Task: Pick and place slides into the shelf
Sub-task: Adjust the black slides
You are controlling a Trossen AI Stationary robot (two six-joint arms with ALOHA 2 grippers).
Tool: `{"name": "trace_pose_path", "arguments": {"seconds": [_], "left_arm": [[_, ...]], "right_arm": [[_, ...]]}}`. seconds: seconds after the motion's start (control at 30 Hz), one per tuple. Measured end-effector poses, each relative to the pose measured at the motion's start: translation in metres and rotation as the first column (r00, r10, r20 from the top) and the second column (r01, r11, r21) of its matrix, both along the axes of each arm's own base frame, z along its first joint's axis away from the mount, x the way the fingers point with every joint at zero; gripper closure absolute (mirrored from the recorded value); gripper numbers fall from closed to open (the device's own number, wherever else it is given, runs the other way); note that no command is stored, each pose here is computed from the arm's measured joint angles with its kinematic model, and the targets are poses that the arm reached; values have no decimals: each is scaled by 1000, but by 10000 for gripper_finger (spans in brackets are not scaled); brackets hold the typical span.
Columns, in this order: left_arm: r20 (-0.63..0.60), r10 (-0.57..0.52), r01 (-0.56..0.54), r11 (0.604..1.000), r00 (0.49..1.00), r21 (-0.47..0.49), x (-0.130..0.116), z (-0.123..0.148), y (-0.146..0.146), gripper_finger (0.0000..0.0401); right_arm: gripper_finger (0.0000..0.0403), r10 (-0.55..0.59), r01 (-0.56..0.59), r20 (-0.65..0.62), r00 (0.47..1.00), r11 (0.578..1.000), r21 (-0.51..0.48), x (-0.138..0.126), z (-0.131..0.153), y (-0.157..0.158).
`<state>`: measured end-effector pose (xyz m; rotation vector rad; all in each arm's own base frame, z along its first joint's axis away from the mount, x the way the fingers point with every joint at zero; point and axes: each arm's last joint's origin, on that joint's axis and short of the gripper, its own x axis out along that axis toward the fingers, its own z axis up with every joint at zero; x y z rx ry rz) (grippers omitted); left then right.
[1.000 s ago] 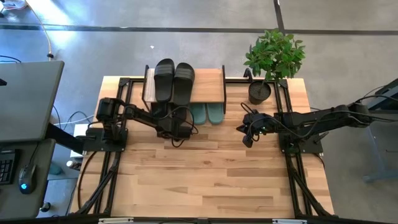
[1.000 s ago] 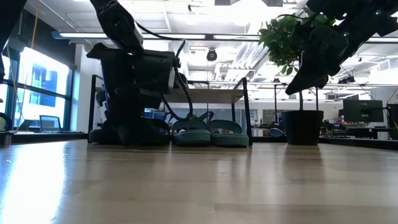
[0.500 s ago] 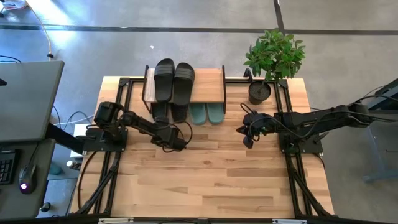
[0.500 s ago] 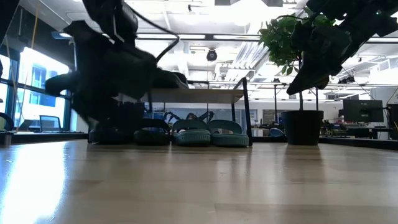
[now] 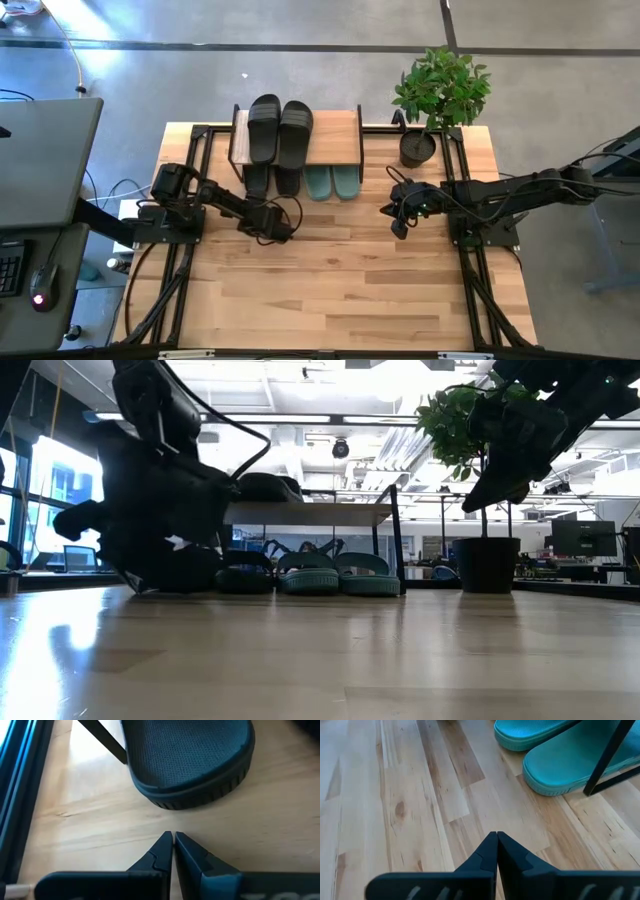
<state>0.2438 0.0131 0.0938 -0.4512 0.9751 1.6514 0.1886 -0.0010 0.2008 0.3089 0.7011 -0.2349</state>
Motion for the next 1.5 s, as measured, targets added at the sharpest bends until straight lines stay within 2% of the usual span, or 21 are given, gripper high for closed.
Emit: {"name": "trace_pose_path", "arguments": {"seconds": [0.5, 0.83, 1.07, 1.2, 1.27, 1.33, 1.4, 1.5], "left_arm": [[0, -13, 13, 1000, 1000, 7, 0, -3, 14, 389], [68, -87, 89, 996, 994, -30, 3, 8, -9, 389], [145, -190, 193, 981, 971, -7, 4, 20, -33, 389], [200, -259, 256, 966, 945, 40, 6, 26, -47, 389], [219, -287, 281, 958, 932, 57, 7, 27, -53, 389], [226, -305, 300, 952, 925, 58, 6, 29, -58, 389], [240, -320, 316, 947, 916, 58, 6, 29, -63, 389], [240, -339, 335, 940, 910, 58, 5, 28, -68, 389]], "right_arm": [[403, -11, 11, -1, 1000, 1000, 5, 0, 0, 0], [403, -24, 24, -3, 1000, 1000, 18, 0, 0, 0], [403, -39, 39, 0, 999, 999, 38, 0, 0, 0], [403, -51, 36, 105, 993, 990, 134, -2, -19, 1], [403, -93, 63, 164, 982, 982, 179, -6, -35, 2], [403, -188, 151, 200, 962, 971, 187, -13, -49, 3], [403, -283, 255, 212, 935, 955, 152, -19, -57, 5], [403, -349, 338, 213, 913, 937, 87, -20, -60, 9]]}}
